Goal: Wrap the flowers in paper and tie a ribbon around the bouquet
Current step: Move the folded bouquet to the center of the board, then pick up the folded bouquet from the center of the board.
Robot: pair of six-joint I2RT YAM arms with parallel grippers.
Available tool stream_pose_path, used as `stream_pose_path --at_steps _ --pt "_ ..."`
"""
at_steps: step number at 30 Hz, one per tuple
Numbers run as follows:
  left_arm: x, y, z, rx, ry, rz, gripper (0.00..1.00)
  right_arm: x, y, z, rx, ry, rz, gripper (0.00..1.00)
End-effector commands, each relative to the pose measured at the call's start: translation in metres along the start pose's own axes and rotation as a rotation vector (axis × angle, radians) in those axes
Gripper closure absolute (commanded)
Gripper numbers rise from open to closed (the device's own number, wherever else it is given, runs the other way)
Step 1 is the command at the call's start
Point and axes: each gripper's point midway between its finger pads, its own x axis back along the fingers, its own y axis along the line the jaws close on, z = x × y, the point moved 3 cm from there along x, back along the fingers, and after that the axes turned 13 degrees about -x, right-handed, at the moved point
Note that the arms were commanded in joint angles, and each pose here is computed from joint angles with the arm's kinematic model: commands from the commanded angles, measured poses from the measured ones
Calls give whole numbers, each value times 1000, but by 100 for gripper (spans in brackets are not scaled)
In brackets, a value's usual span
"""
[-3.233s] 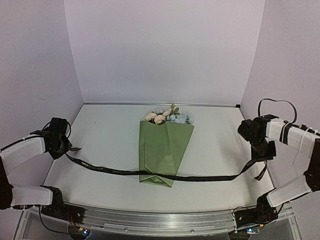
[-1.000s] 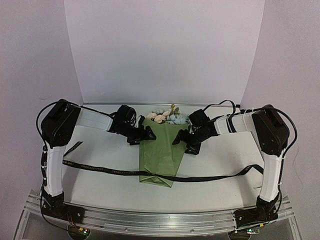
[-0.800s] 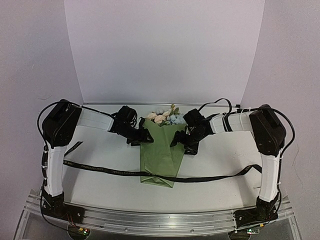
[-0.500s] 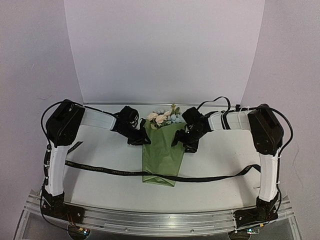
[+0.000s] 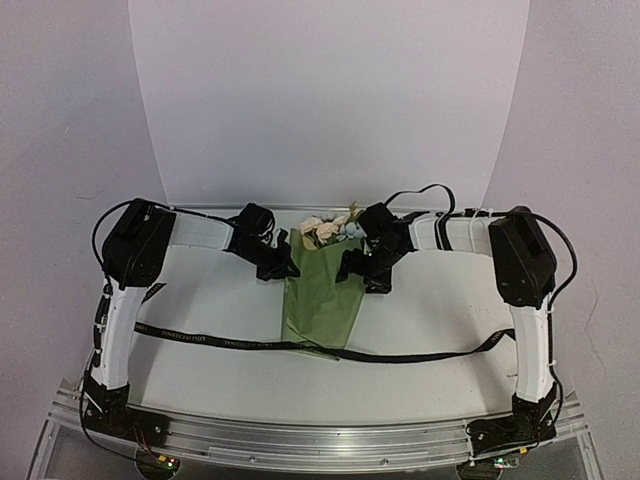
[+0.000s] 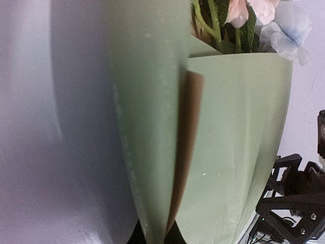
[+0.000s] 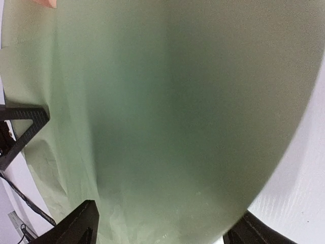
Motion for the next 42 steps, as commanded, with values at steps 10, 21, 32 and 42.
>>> stream_pose_path --at_steps 10,21,32,42 --pt "19 -11 -40 140 -24 170 100 6 13 -18 -39 17 -27 23" --pt "16 -2 -34 197 4 158 100 9 -3 -22 -98 -26 51 25" --pt "17 1 -30 219 15 150 100 1 -4 -22 -118 -2 39 22" --pt "20 -6 -35 251 21 190 100 11 18 -32 -136 -20 -25 77"
